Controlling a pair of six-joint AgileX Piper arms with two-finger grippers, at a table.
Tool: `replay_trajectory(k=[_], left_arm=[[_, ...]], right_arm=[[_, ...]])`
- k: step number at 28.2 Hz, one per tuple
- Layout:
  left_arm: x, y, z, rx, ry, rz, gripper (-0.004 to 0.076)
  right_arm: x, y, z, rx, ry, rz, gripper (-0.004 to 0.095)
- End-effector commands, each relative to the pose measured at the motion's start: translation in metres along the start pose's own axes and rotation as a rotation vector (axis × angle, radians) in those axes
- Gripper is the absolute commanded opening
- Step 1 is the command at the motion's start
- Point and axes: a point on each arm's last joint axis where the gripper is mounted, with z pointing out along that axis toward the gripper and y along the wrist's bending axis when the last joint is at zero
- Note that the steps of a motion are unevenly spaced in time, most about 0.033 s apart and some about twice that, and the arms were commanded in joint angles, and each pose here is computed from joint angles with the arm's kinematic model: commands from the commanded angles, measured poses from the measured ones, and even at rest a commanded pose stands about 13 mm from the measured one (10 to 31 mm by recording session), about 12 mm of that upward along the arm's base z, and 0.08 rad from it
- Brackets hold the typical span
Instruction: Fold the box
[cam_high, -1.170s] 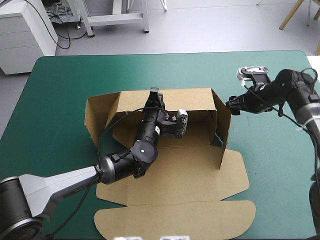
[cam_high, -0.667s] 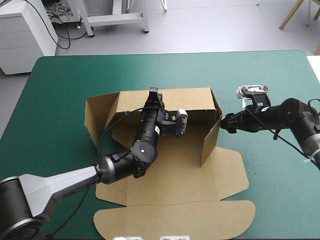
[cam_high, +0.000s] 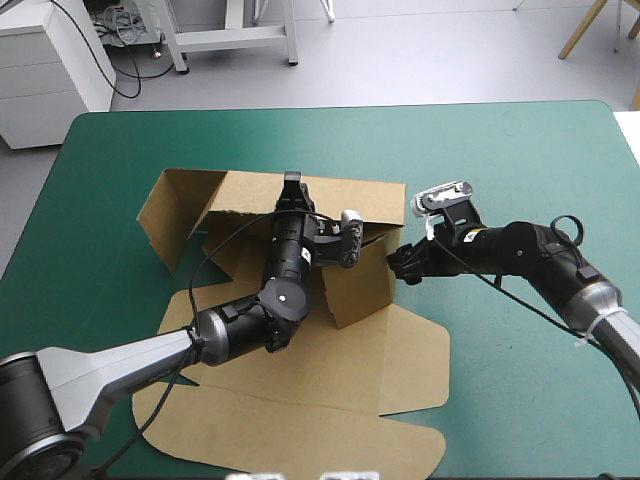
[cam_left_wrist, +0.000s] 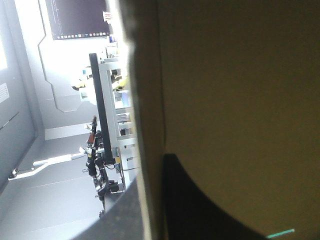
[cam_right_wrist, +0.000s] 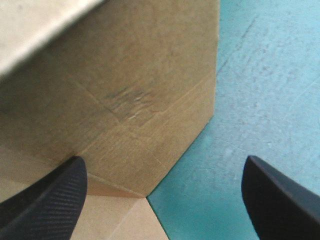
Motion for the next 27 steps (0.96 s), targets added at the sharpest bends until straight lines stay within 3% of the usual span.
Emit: replay_trajectory(k=[1,7,10,13,15,16,27], left_arm=[[-0.005,0.024,-0.010,-0.106,-0.074,0.035,-0.0010],[-0.005,0.024,-0.010,-0.106,-0.074,0.035,-0.0010],[-0.005,0.024,-0.010,-0.106,-0.074,0.035,-0.0010],[-0.005,0.024,-0.010,-0.106,-0.075,0.023,-0.0010],[-0.005,0.024,-0.010,-0.106,-0.075,0.023,-0.0010],[-0.005,0.024,-0.010,-0.106,-0.075,0.023,-0.0010],[-0.005,0.024,-0.010,-0.106,-0.075,0.023,-0.0010]], right_arm=[[-0.014,0.019,-0.010,-0.035,-0.103,0.007,0.0783],[-0.015,0.038,-0.006,-0.037,-0.120,-0.023,0.0782],[-0.015,0.037,-0.006,-0.017,-0.115,-0.018,0.0704],[-0.014,0.036,-0.006,-0.002,-0.107,-0.016,0.0437],[-0.014,0.035,-0.006,0.005,-0.101,-0.031,0.0032],[-0.014,0.035,-0.006,0.006,-0.101,-0.033,-0.0010],[-0.014,0.035,-0.006,0.007,-0.100,-0.035,-0.0002]])
